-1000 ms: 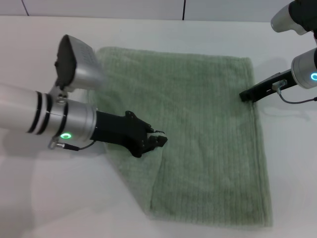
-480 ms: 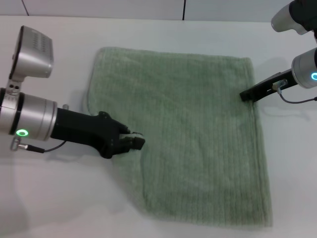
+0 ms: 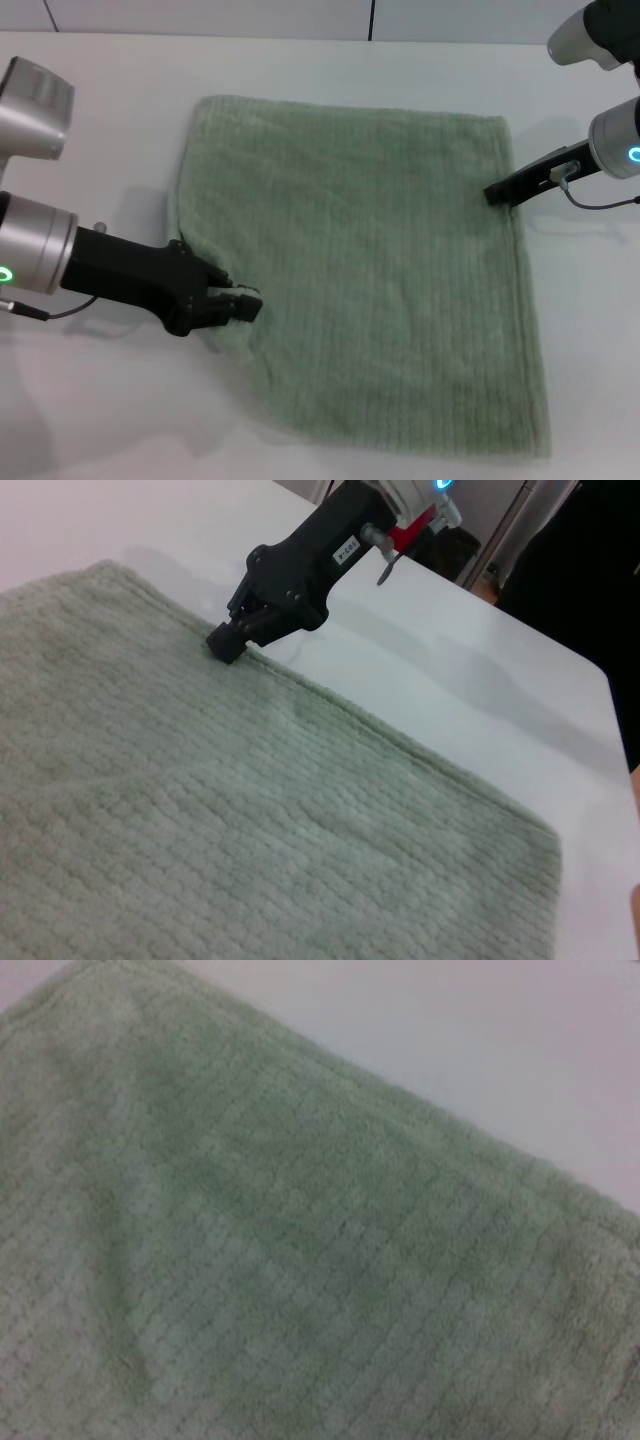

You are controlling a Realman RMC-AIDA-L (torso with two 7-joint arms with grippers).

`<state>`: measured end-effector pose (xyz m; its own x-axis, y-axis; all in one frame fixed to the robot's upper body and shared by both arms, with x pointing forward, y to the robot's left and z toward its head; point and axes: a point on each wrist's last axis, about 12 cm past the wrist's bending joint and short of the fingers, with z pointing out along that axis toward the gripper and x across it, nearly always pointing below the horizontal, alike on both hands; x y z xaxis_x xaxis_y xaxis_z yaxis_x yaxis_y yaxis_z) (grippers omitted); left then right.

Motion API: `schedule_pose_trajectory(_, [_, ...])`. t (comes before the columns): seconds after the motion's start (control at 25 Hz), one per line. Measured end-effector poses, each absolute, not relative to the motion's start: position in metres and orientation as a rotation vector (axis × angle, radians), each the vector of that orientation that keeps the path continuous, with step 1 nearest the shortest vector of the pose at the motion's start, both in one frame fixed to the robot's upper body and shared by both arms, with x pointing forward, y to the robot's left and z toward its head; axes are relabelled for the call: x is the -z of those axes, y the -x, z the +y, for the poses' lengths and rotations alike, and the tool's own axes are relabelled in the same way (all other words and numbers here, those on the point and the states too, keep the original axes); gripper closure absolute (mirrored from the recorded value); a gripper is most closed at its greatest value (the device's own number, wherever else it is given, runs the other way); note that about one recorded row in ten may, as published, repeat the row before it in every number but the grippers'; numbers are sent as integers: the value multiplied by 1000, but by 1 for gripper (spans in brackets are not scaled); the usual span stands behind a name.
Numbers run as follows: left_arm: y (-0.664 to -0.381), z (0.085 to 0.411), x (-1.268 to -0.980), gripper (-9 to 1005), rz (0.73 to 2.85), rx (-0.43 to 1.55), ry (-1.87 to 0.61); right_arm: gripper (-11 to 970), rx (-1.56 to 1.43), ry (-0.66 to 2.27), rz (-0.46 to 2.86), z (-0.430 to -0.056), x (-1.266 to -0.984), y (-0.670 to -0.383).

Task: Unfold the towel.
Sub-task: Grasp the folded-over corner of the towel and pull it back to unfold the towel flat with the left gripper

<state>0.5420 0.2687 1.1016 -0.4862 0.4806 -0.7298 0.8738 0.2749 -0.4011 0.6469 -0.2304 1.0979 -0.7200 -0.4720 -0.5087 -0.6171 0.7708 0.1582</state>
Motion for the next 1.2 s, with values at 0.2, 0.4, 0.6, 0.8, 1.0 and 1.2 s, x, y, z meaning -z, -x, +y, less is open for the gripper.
schedule_pose_trajectory(0.2, [-538, 277, -1101, 894, 2145, 1119, -1211, 951, -443, 821, 2519, -231, -1098, -647])
schedule_pose_trajectory(0.4, [-535, 277, -1093, 880, 2249, 1105, -1237, 951, -443, 821, 2520, -231, -1097, -646])
schedule_pose_trajectory(0.6, [-535, 276, -1095, 866, 2243, 1125, -1229, 950, -442, 822, 2519, -231, -1098, -647])
schedule_pose_trajectory(0.8, [-535, 276, -1097, 852, 2235, 1126, -1237, 951, -442, 823, 2517, -230, -1098, -647])
schedule_pose_trajectory(1.0, [-538, 281, -1102, 633, 2218, 1093, -1235, 950, -441, 821, 2519, -231, -1097, -647])
schedule_pose_trajectory(1.2, [-544, 293, -1110, 462, 2141, 1035, -1137, 950, -438, 816, 2520, -232, -1096, -646])
